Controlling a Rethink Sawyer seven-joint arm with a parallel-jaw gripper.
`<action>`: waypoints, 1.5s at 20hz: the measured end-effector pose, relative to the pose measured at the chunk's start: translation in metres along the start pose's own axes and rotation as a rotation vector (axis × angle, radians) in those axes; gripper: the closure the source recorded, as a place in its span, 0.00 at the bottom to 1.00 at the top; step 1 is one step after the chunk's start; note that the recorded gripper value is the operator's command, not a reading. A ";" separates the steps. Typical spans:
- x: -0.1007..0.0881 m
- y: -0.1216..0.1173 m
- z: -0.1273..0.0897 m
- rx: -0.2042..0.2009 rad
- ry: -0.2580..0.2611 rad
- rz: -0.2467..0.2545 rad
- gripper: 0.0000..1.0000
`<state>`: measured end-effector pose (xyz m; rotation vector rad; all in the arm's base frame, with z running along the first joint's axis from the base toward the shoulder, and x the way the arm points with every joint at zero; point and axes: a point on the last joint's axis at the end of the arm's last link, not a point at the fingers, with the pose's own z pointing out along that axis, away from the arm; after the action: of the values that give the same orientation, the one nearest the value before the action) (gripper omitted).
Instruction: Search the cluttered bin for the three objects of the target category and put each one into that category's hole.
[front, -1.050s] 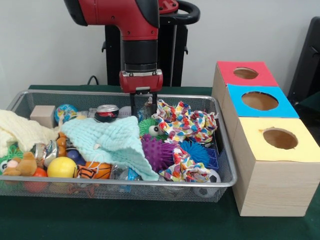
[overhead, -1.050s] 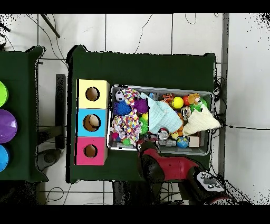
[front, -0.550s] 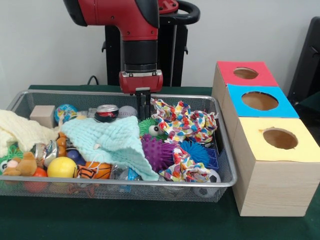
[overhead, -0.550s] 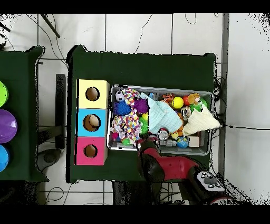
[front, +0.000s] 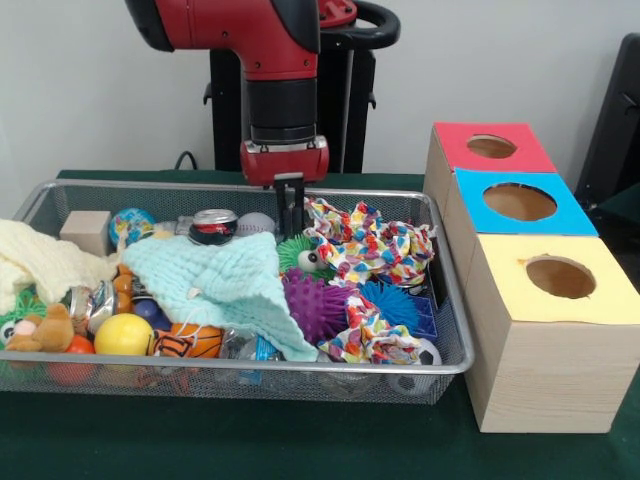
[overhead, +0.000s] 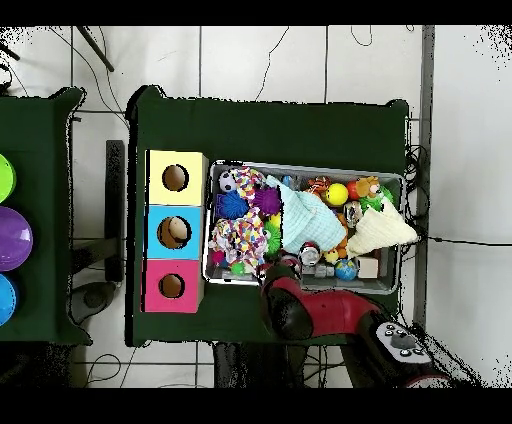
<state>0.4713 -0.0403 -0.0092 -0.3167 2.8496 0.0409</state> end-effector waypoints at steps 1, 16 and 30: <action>-0.002 0.000 -0.002 -0.007 0.019 0.000 1.00; -0.054 0.009 -0.019 -0.073 0.103 -0.049 1.00; -0.083 0.001 -0.018 -0.076 0.051 -0.048 0.00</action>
<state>0.5441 -0.0227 0.0303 -0.4074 2.8949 0.1331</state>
